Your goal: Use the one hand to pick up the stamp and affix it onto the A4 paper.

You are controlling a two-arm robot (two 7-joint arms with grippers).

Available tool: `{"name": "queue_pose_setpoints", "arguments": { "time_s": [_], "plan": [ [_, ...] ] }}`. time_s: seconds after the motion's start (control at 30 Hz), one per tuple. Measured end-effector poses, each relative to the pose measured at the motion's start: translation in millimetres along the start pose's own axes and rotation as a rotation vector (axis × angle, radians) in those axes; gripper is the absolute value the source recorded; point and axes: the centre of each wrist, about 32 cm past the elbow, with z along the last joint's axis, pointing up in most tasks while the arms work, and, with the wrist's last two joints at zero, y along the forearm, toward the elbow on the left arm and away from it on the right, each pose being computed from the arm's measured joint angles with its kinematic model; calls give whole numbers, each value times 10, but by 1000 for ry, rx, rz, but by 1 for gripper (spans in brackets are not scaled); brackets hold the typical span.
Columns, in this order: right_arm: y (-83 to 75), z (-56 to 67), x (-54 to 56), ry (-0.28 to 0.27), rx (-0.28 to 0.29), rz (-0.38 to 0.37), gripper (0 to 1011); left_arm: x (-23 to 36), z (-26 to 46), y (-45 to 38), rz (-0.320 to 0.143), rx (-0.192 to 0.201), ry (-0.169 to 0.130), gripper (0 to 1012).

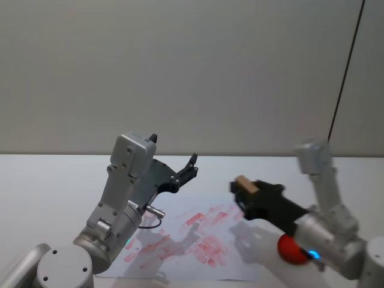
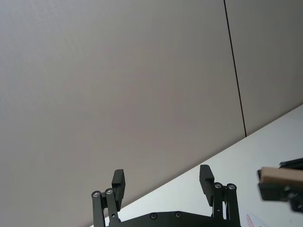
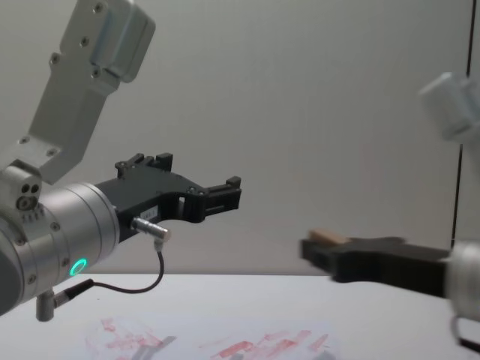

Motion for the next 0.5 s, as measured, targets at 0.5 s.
{"name": "queue_pose_setpoints", "arguments": {
  "time_s": [0.5],
  "plan": [
    [-676,-2,233,-38,-42,-118,219,0,0,0,0,0,0,1003]
  ]
}}
